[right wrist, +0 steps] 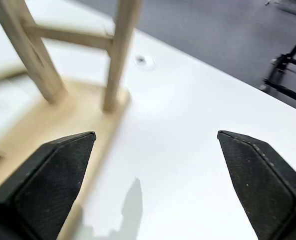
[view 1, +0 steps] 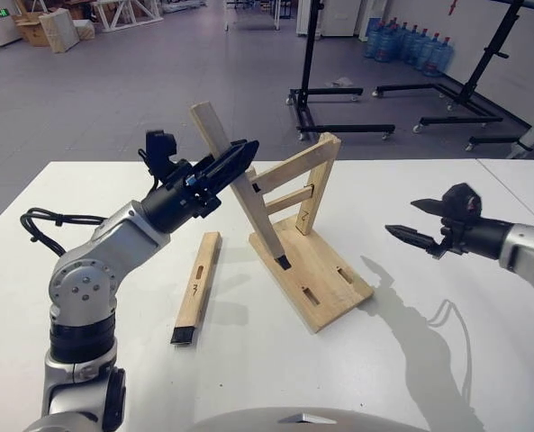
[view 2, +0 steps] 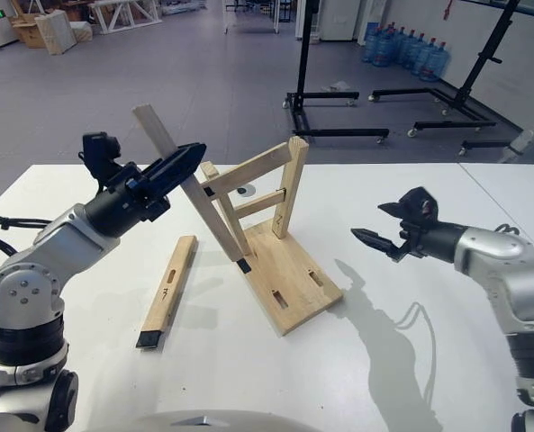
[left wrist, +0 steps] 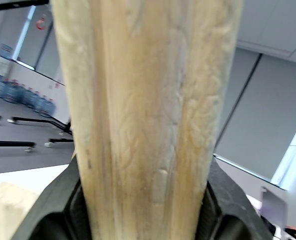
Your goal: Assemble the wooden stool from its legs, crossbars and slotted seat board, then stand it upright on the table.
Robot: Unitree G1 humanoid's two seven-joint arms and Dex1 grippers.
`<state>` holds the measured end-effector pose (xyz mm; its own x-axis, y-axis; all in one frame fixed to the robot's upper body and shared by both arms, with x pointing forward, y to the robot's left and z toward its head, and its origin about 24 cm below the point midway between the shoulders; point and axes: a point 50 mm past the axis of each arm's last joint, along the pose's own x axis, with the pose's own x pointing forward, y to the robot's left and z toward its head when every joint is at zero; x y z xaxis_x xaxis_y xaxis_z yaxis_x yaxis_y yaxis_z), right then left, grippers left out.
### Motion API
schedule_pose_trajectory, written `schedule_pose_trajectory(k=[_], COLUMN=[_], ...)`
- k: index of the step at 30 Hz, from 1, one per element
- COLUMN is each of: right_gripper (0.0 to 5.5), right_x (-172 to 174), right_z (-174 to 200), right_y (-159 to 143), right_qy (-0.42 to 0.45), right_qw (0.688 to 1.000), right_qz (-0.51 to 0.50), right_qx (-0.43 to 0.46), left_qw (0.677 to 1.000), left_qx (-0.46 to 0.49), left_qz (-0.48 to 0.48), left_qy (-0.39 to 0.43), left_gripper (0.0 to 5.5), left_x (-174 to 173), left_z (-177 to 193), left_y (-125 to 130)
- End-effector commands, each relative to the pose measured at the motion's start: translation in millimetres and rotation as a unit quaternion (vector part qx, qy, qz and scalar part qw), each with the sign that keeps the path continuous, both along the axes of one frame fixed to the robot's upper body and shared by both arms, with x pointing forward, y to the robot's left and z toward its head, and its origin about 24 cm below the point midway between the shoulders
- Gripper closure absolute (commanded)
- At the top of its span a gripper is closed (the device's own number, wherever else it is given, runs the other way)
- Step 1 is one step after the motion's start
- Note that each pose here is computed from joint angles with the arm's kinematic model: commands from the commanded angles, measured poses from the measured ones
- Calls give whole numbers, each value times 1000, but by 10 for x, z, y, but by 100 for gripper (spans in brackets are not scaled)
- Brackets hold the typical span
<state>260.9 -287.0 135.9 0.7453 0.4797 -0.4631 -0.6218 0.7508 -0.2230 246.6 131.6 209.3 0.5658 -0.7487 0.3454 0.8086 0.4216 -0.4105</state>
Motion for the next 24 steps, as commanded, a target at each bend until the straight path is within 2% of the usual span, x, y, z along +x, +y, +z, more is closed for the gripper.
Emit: schedule_pose_trajectory(k=[1, 4, 9, 17, 19, 24], right_gripper=[100, 100, 100, 100, 100, 100], right_x=[-6, -89, -228, -272, -266, -135], right_z=[-424, -742, -1026, -1016, -1002, -858], right_y=[111, 140, 132, 563, 546, 258], right_qy=[27, 60, 100, 93, 91, 67], right_qw=[996, 990, 984, 988, 989, 994], right_qz=[32, 55, 68, 108, 99, 33], right_qx=[-79, -119, -131, -64, -66, -82], left_qw=[1000, 1000, 1000, 1000, 1000, 998], left_qx=[-9, -9, -4, 6, 13, 53], left_qz=[16, 17, 13, 12, 12, -17], left_qy=[-13, -11, -11, -14, -18, -41], left_gripper=[346, 346, 346, 346, 346, 346], left_x=[-21, -46, -84, -104, -103, -97], left_z=[-32, -93, -143, -205, -217, -233], left_y=[-19, -50, -59, -48, -41, -13])
